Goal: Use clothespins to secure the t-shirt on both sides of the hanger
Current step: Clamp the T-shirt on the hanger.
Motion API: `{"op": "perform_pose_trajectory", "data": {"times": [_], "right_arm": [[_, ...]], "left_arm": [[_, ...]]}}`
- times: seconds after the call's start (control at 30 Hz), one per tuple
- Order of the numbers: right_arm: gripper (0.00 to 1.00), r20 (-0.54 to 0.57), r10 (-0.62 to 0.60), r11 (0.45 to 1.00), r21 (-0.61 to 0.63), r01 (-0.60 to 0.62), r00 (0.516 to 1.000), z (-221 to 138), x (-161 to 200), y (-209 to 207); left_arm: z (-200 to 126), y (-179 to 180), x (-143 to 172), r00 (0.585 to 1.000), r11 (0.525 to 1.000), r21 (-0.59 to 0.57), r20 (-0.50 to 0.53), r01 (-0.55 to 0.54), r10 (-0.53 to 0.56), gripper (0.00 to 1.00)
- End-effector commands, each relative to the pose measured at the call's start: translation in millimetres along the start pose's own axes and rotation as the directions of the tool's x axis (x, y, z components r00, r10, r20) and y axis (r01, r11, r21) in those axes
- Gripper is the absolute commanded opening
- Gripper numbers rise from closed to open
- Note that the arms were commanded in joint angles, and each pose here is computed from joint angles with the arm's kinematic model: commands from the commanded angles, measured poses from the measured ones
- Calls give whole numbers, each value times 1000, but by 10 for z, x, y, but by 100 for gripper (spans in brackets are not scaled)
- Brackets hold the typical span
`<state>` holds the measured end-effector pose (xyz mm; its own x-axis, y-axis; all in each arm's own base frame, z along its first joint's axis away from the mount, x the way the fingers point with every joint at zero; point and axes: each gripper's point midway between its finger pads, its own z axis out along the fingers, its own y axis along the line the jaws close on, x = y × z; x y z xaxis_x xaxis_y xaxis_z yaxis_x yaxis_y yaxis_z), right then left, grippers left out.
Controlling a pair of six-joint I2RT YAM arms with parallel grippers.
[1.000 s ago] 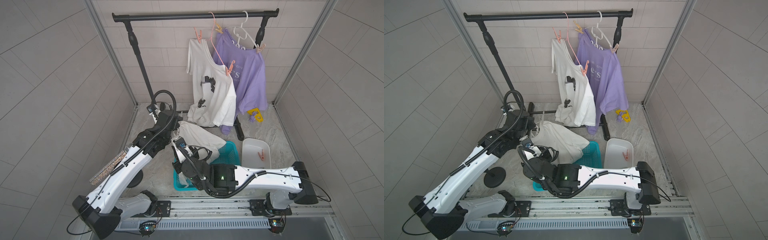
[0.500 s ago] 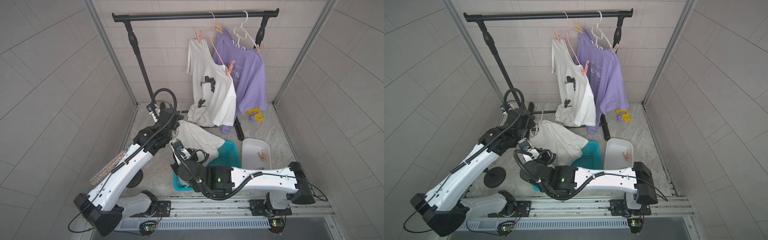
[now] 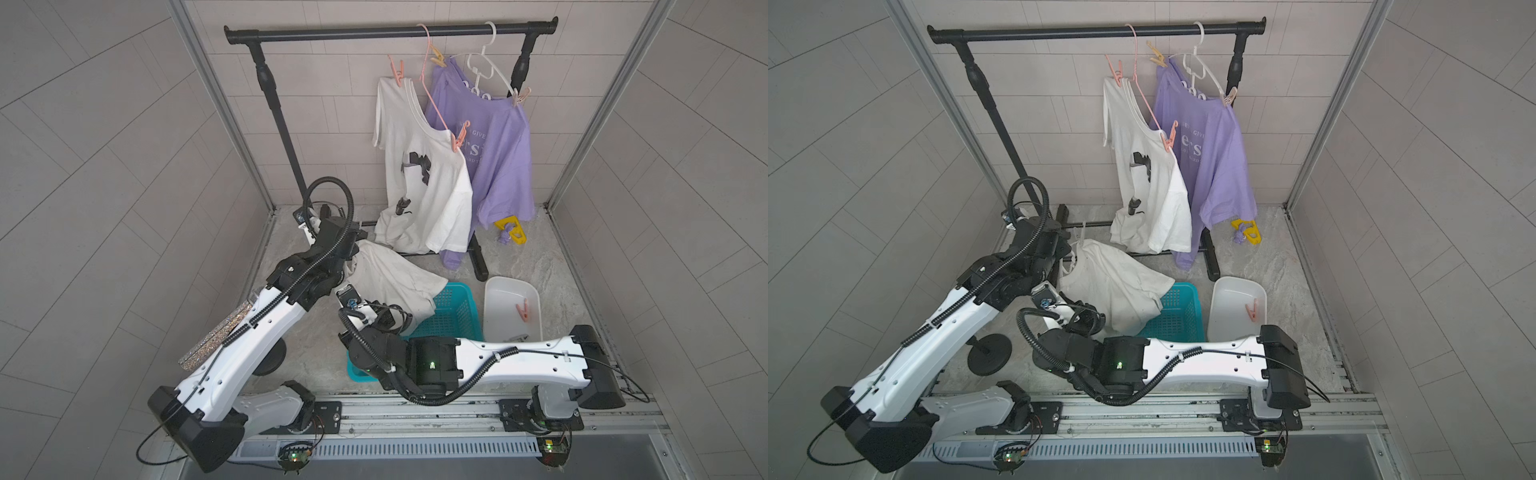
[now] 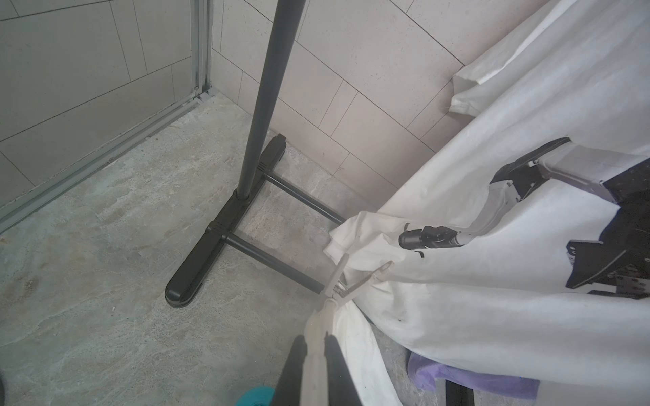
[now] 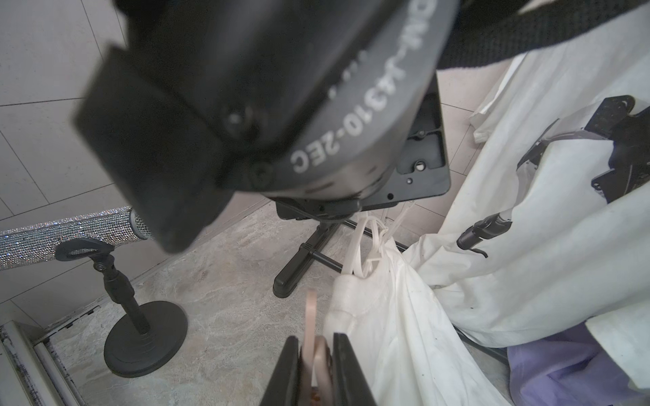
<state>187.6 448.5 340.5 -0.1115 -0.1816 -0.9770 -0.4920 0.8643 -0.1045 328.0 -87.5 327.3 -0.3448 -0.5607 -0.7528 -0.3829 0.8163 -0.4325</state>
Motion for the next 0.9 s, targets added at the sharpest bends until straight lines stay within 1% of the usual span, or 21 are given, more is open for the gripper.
{"op": "perform_pose_trajectory", "data": {"times": [0.0,0.17,0.3,0.6,0.7,0.8,0.83,0.87], "right_arm": [[18,5,-29,1000,1,29,1000,-29,-55,18],[38,6,-22,999,-44,22,1000,-77,-81,42],[45,2,-18,996,-83,18,1000,-117,-102,64],[71,-25,-27,988,-152,23,999,-269,-161,-50],[74,-42,-40,984,-173,32,998,-320,-154,-120],[76,-47,-56,982,-185,46,997,-370,-140,-191],[77,-48,-59,980,-193,49,997,-381,-134,-213],[77,-48,-58,979,-199,47,997,-399,-129,-242]], "left_arm": [[-90,-47,-158,998,999,28,47,34,-36,0],[-75,-87,-129,999,999,48,35,12,-14,0],[-63,-116,-127,999,998,52,34,-21,19,0],[-62,-157,-159,994,993,65,55,-102,99,0],[-63,-184,-166,991,989,76,60,-128,123,0],[-56,-212,-152,991,988,90,56,-129,124,0],[-50,-219,-142,987,983,93,57,-156,151,0],[-46,-225,-138,986,983,96,57,-159,154,0]]}}
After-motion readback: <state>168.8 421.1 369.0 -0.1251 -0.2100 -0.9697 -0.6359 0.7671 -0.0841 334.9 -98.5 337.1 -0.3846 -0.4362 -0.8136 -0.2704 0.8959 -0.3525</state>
